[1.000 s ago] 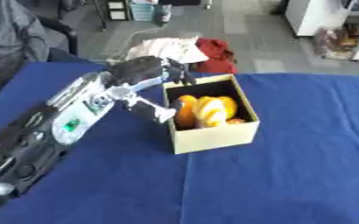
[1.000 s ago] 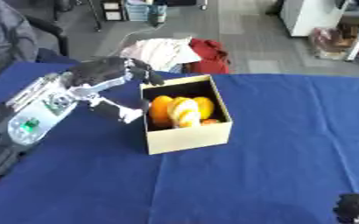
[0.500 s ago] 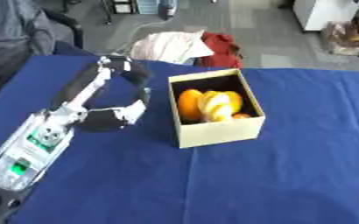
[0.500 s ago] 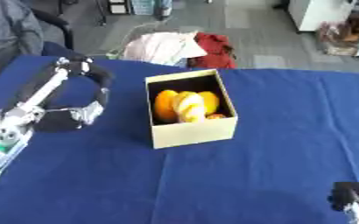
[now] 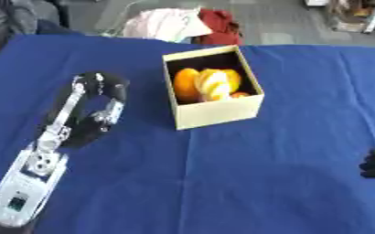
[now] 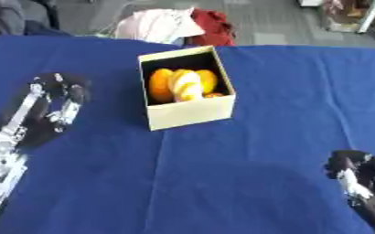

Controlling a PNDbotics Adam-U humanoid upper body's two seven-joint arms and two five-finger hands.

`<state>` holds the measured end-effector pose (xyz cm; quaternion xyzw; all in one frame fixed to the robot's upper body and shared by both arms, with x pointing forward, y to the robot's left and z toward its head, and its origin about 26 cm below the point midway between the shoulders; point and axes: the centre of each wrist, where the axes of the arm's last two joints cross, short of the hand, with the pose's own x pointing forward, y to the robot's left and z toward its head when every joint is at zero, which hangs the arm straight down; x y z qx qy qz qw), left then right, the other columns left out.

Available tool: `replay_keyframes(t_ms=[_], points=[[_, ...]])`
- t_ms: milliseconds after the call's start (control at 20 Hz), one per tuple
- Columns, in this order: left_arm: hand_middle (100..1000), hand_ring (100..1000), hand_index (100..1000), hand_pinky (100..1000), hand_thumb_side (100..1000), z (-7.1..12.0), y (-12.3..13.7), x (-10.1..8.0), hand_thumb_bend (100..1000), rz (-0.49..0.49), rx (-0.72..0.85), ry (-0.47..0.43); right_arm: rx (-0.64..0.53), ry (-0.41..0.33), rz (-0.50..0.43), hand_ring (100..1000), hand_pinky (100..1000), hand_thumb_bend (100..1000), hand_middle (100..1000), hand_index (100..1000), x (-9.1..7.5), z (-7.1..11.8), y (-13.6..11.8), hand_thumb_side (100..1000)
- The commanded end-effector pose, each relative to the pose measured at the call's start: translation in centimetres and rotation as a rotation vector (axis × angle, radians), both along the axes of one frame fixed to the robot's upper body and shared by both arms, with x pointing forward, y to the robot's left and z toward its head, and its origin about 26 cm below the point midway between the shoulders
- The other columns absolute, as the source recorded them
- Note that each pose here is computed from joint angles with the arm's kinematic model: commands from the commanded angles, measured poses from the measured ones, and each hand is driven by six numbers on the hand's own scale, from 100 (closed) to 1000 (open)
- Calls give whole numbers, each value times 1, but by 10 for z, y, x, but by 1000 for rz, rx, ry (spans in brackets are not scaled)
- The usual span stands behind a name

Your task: Pick up objects on the table and place them in the box.

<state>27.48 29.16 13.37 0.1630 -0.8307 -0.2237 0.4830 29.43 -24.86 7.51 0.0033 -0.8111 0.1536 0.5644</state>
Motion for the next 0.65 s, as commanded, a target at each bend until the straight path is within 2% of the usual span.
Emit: replay_keyframes(t_ms=[50,650], points=[[514,561,689,632,642,-2,-3,0,100,-19,-15,18,-5,-34,-9,636,624,100,593,686,0,9,-2,453],[512,560,683,628,690,-23,-16,8,100,-51,-69,99,3,-40,-11,636,623,100,593,685,-1,11,-2,453]])
